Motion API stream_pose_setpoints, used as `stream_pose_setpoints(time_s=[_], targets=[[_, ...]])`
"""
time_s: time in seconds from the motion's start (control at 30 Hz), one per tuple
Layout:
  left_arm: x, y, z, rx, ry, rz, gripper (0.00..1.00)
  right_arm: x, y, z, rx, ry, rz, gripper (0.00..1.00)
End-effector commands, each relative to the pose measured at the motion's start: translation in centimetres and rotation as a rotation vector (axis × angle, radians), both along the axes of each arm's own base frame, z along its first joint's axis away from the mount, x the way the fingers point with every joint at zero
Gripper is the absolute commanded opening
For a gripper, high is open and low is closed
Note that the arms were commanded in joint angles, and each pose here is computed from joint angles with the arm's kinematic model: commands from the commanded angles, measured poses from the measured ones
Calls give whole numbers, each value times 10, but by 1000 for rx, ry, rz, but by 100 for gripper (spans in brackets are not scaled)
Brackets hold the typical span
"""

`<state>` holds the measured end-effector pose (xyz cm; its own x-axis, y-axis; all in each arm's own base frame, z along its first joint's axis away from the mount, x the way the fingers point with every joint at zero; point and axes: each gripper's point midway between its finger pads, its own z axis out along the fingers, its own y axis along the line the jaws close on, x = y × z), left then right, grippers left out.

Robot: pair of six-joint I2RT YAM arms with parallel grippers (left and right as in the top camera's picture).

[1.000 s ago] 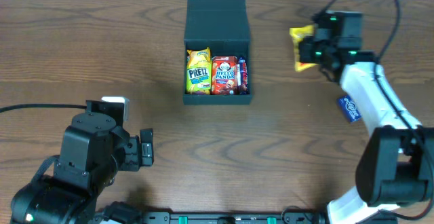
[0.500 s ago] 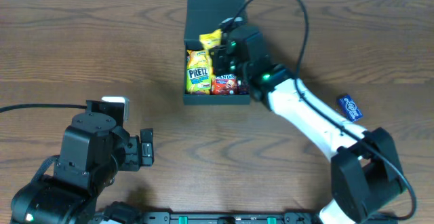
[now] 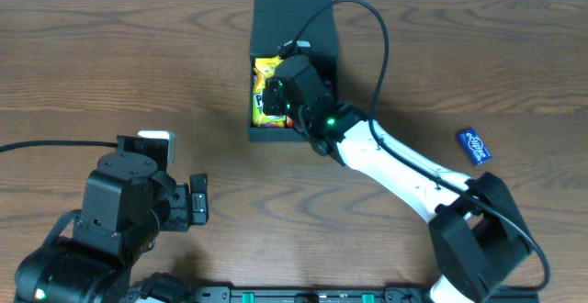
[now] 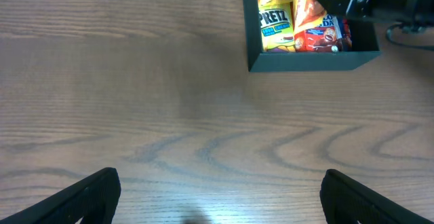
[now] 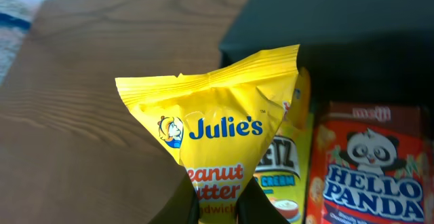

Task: Pack container
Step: 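Carry the Peanut Butter packet left over the box with right gripper, then push the Peanut Butter packet down into the box and release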

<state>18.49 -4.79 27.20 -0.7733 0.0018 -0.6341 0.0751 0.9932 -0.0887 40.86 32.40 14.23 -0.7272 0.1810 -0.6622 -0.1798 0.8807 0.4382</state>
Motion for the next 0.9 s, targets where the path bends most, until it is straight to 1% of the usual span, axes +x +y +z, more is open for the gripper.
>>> stream_pose_setpoints(time_s=[0.0, 0.27, 0.57, 0.7, 0.87], targets=[[0, 1, 5, 9, -16, -14, 95, 1, -2, -10, 1, 22, -49, 11], [0, 1, 5, 9, -16, -14, 95, 4, 1, -33, 4, 62, -67, 10], [0, 0, 5, 8, -16, -14, 95, 4, 10, -50, 0, 82, -52, 8], [0, 1, 5, 9, -16, -14, 95, 3, 20, -54, 16, 107, -18, 4], [0, 1, 5, 9, -16, -14, 95, 1, 28, -54, 12, 113, -3, 5]])
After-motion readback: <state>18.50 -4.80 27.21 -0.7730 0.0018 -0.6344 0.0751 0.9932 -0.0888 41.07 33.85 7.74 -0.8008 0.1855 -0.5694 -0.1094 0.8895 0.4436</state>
